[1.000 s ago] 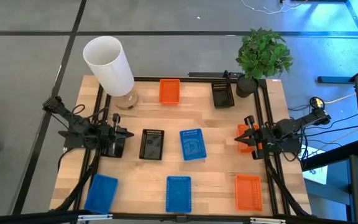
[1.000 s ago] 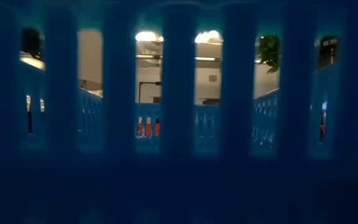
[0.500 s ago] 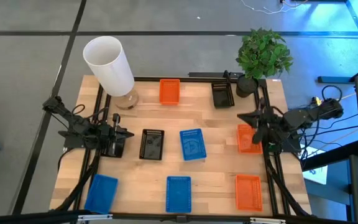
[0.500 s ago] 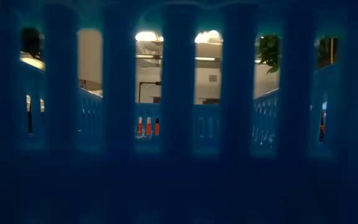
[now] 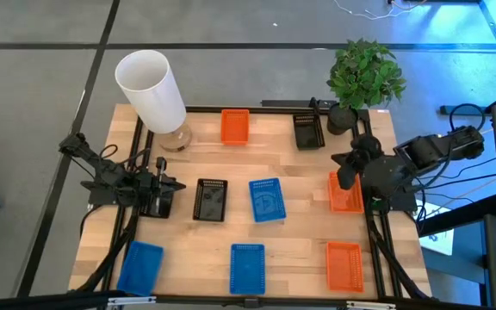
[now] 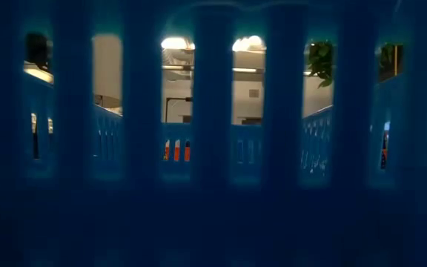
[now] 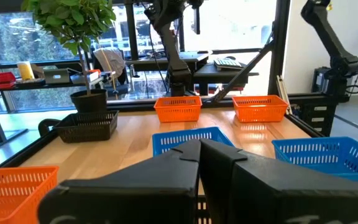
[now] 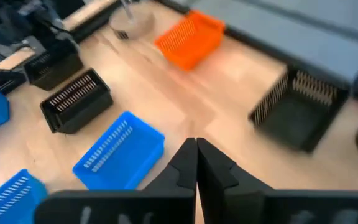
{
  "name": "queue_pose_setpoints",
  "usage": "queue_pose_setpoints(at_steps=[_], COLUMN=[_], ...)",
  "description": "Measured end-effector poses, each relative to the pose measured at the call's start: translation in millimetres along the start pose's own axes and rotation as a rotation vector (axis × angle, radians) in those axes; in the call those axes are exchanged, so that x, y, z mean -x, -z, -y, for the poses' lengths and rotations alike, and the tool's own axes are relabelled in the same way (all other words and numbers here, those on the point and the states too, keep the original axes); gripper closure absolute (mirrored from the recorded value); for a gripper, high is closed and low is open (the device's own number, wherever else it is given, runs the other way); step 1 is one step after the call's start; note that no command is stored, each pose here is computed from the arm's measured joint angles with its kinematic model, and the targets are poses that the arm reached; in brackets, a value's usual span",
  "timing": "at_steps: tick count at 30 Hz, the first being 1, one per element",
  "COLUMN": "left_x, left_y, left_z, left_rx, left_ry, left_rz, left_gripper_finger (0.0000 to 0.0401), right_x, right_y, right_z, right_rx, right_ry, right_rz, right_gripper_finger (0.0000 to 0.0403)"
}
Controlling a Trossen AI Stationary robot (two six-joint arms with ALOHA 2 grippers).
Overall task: Stack baskets by color
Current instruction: Stack the middle orange bin on top of the top orange bin
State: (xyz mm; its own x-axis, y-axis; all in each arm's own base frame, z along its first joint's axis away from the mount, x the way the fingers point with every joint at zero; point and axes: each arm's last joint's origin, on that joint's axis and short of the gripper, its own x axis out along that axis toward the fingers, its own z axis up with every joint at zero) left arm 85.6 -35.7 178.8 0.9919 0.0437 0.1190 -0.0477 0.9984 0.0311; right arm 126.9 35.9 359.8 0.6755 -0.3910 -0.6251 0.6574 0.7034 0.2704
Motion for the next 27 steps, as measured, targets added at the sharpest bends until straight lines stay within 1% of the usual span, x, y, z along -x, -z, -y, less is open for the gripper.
queue_pose_setpoints(at_steps=[2,4,5,8,10,12,14,17,23,27], left_x=[0.0,0.1,0.3,1.9,3.6,5.6,6.9,7.0,1.4,-6.4], left_y=[0.0,-1.7,-5.0,-21.4,-32.8,-47.7,-59.9,-72.6,-95.2,-107.4], left_z=[-0.1,-1.4,-2.5,-6.8,-9.4,-12.7,-15.3,-17.1,-16.0,-12.3], left_rx=[-0.005,-0.032,-0.028,-0.011,-0.052,-0.083,-0.108,-0.144,-0.12,-0.098], left_ry=[-0.003,-0.041,-0.063,-0.112,-0.119,-0.122,-0.127,-0.124,-0.124,-0.14], left_rz=[0.0,0.007,0.018,0.047,0.047,0.046,0.012,-0.058,-0.139,-0.198], left_gripper_finger=[0.0401,0.0401,0.0401,0.0401,0.0401,0.0401,0.0401,0.0401,0.0401,0.0401], right_x=[2.1,2.8,2.4,0.4,-0.7,-1.0,-0.9,-0.9,-3.3,-8.5], right_y=[-1.0,-0.6,0.0,1.6,2.4,2.8,3.1,3.5,1.4,-3.7], right_z=[-2.2,-4.6,-5.6,-8.2,-9.5,-10.1,-10.2,-10.5,-9.2,-8.1], right_rx=[-0.037,-0.053,-0.059,-0.078,-0.081,-0.117,-0.148,-0.151,-0.208,-0.25], right_ry=[0.001,-0.019,-0.026,-0.029,-0.029,-0.028,-0.029,-0.035,-0.015,0.001], right_rz=[-0.074,-0.138,-0.158,-0.193,-0.206,-0.219,-0.229,-0.244,-0.243,-0.231], right_gripper_finger=[0.0403,0.04,0.0397,0.0385,0.0374,0.0362,0.0346,0.0317,0.0254,0.0226])
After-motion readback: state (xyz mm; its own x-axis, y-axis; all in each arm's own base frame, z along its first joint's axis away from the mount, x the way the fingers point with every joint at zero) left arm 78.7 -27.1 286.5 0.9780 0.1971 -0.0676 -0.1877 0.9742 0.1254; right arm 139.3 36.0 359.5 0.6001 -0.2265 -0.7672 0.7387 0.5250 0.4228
